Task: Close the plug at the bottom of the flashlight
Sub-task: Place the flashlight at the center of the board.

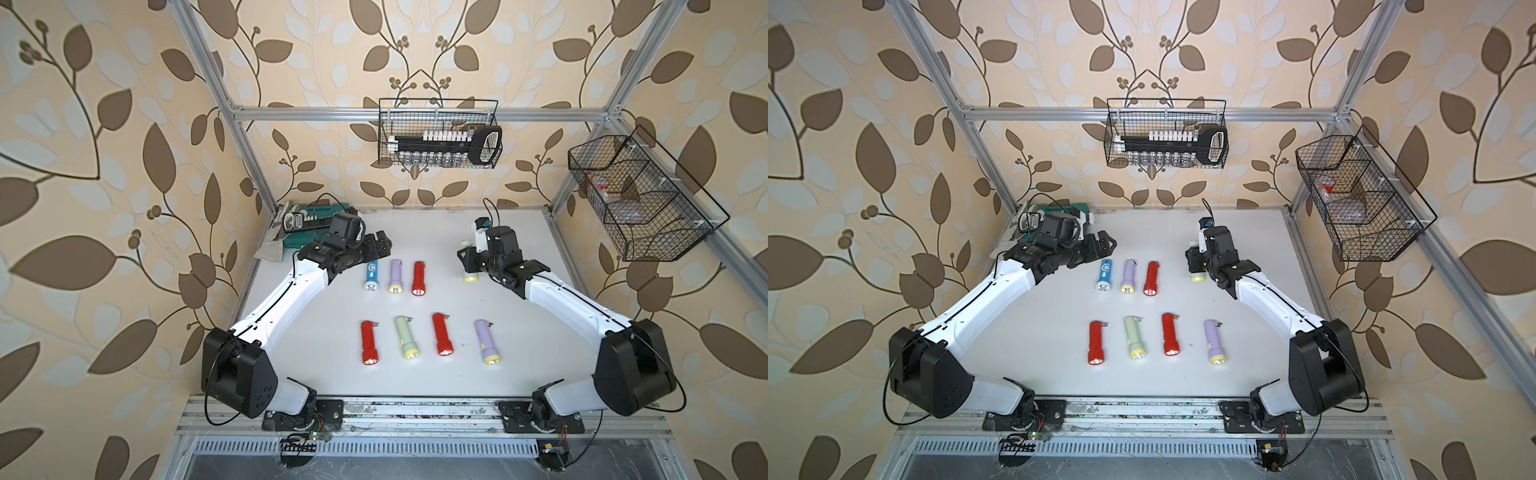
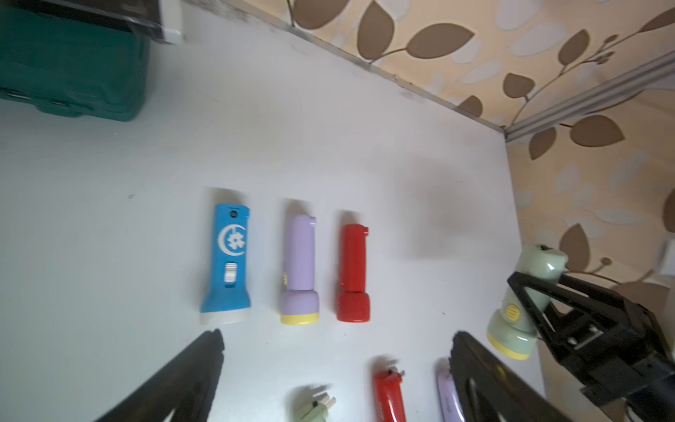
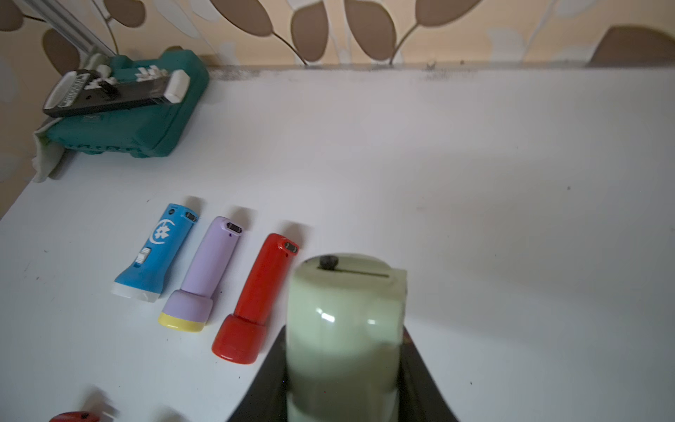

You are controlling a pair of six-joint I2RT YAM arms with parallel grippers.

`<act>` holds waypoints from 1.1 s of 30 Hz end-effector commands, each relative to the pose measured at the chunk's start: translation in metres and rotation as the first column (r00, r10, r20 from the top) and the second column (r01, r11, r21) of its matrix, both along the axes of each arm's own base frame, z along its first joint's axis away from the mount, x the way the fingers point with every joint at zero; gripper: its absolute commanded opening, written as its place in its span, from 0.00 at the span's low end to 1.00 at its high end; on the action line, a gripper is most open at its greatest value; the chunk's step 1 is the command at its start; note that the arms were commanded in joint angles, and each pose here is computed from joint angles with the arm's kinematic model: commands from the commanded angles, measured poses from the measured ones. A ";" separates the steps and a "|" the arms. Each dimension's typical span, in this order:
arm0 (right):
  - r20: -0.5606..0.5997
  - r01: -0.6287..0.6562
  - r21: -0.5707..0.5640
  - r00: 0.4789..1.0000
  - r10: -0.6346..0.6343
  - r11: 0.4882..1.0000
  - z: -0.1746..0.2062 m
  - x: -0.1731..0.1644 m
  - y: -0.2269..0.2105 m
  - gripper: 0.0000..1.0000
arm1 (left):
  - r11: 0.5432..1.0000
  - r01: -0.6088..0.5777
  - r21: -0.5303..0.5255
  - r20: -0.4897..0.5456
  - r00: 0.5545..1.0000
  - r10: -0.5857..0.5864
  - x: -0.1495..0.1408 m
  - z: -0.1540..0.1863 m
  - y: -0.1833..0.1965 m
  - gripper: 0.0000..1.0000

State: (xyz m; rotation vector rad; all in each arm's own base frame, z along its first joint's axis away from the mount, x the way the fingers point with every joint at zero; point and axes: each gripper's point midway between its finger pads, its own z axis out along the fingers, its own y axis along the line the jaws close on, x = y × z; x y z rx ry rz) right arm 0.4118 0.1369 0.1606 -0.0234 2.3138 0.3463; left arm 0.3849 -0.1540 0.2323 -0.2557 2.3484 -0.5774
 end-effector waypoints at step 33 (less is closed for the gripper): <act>-0.463 0.124 -0.061 0.876 -0.138 0.990 -0.146 0.034 0.044 0.11 | 0.998 0.039 0.058 0.031 0.999 -0.041 -0.014 0.001 0.019 0.99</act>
